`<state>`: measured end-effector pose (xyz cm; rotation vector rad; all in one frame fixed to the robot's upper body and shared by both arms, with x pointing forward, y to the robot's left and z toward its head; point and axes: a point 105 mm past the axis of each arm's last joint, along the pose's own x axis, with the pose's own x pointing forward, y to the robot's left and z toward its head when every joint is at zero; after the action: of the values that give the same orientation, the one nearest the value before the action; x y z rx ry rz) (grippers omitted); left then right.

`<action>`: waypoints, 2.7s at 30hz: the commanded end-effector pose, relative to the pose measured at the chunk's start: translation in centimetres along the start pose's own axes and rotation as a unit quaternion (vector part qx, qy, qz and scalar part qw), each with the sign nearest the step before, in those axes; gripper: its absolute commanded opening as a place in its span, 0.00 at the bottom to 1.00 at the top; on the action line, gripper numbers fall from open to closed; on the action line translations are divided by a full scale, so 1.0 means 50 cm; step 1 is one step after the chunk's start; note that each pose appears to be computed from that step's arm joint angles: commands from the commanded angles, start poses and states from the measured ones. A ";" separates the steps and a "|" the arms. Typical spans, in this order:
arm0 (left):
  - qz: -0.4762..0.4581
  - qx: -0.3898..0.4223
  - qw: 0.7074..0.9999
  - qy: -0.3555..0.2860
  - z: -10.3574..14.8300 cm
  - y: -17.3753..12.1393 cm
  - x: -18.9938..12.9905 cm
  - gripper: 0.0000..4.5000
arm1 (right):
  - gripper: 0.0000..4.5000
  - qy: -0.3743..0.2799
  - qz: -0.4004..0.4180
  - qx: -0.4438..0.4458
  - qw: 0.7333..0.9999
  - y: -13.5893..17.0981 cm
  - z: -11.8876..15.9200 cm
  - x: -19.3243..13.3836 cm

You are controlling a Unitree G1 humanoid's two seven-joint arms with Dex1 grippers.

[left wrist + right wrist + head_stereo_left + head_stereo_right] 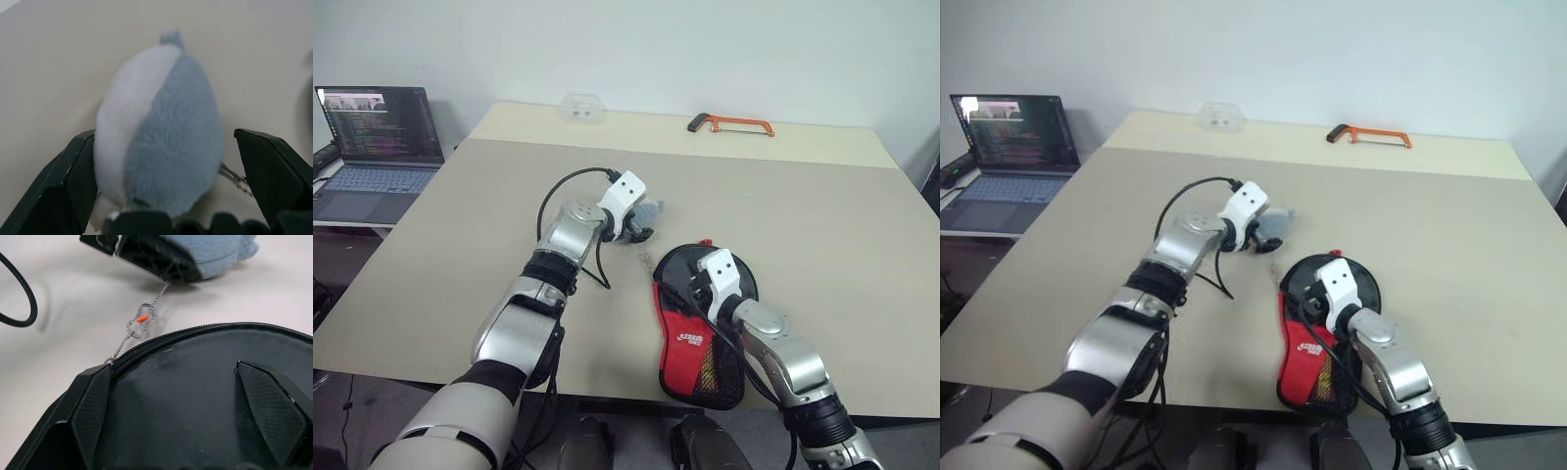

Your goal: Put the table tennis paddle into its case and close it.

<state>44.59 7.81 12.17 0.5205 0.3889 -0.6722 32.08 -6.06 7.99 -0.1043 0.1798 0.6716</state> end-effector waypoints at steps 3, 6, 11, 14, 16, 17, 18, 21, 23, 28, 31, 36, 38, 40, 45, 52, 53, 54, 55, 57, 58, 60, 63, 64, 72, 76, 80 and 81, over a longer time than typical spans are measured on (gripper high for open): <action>0.009 0.013 1.000 -0.005 0.017 -0.015 0.022 1.00 | 0.99 0.044 0.005 0.019 0.999 0.009 -0.048 0.000; 0.016 0.015 1.000 0.002 0.011 -0.020 0.032 1.00 | 0.99 0.042 0.006 0.020 0.999 0.012 -0.045 0.001; 0.029 0.042 0.998 0.020 -0.006 -0.033 0.049 0.71 | 1.00 0.048 0.015 0.017 0.999 0.021 -0.052 0.001; 0.033 0.053 0.998 0.026 -0.013 -0.043 0.057 0.49 | 1.00 0.046 0.016 0.014 0.999 0.023 -0.048 0.004; 0.037 0.054 0.998 0.024 -0.011 -0.044 0.059 0.35 | 1.00 0.047 0.016 0.012 0.999 0.023 -0.047 0.005; 0.039 0.052 0.998 0.019 -0.006 -0.044 0.059 0.29 | 1.00 0.047 0.015 0.013 0.999 0.022 -0.047 0.005; 0.041 0.052 0.998 0.016 -0.002 -0.044 0.059 0.24 | 1.00 0.047 0.014 0.013 0.999 0.021 -0.047 0.005; 0.047 0.060 0.997 0.005 0.013 -0.041 0.059 0.16 | 1.00 0.050 0.014 0.012 0.999 0.020 -0.050 0.004; 0.049 0.072 0.996 -0.002 0.026 -0.040 0.059 0.15 | 1.00 0.052 0.016 0.009 0.998 0.021 -0.051 0.004; 0.062 0.113 0.991 -0.023 0.073 -0.032 0.055 0.15 | 1.00 0.054 0.017 0.004 0.998 0.019 -0.051 0.005; 0.079 0.142 0.986 -0.038 0.108 -0.027 0.051 0.15 | 1.00 0.056 0.019 0.001 0.998 0.021 -0.052 0.004; 0.098 0.185 0.976 -0.067 0.166 -0.039 0.050 0.15 | 1.00 0.057 0.021 0.000 0.998 0.025 -0.054 0.002; 0.108 0.208 0.969 -0.073 0.186 -0.046 0.051 0.15 | 1.00 0.058 0.022 0.000 0.998 0.027 -0.055 0.001; 0.113 0.227 0.964 -0.084 0.217 -0.062 0.051 0.15 | 1.00 0.059 0.022 -0.001 0.998 0.028 -0.057 -0.002; 0.114 0.274 0.949 -0.104 0.269 -0.115 0.059 0.15 | 1.00 0.062 0.028 -0.007 0.998 0.035 -0.058 -0.005; 0.108 0.353 0.921 -0.127 0.313 -0.179 0.064 0.15 | 1.00 0.068 0.021 -0.010 0.997 0.042 -0.059 -0.012; 0.104 0.366 0.915 -0.135 0.324 -0.195 0.064 0.15 | 1.00 0.069 0.018 -0.009 0.997 0.042 -0.059 -0.014; 0.102 0.377 0.910 -0.143 0.334 -0.209 0.064 0.15 | 1.00 0.069 0.016 -0.009 0.997 0.042 -0.060 -0.015; 0.100 0.386 0.905 -0.150 0.343 -0.220 0.063 0.15 | 1.00 0.070 0.014 -0.008 0.997 0.043 -0.060 -0.016; 0.093 0.411 0.891 -0.167 0.361 -0.254 0.062 0.15 | 1.00 0.071 0.012 -0.007 0.997 0.046 -0.060 -0.018; 0.089 0.421 0.886 -0.174 0.368 -0.270 0.062 0.15 | 1.00 0.072 0.011 -0.007 0.997 0.047 -0.059 -0.019; 0.081 0.435 0.877 -0.187 0.378 -0.298 0.061 0.15 | 1.00 0.073 0.010 -0.007 0.997 0.050 -0.059 -0.020; 0.067 0.458 0.861 -0.210 0.388 -0.344 0.061 0.15 | 1.00 0.075 0.005 -0.006 0.997 0.050 -0.060 -0.022; 0.064 0.462 0.858 -0.214 0.389 -0.351 0.060 0.15 | 1.00 0.075 0.004 -0.005 0.997 0.050 -0.060 -0.022; -0.005 0.499 0.848 -0.180 0.323 -0.386 0.084 0.15 | 1.00 0.076 -0.005 -0.001 0.997 0.041 -0.064 -0.022; -0.090 0.532 0.832 -0.132 0.238 -0.393 0.099 0.15 | 1.00 0.075 -0.002 -0.005 0.997 0.036 -0.063 -0.015; -0.134 0.539 0.823 -0.119 0.199 -0.395 0.099 0.22 | 1.00 0.075 0.004 -0.010 0.997 0.031 -0.063 -0.009; -0.145 0.533 0.826 -0.113 0.189 -0.393 0.099 0.30 | 1.00 0.076 0.006 -0.013 0.997 0.030 -0.064 -0.008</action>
<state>39.46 -9.48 11.24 1.4949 -0.1134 -1.1110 30.64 -4.99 7.11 -0.1816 0.2273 0.6845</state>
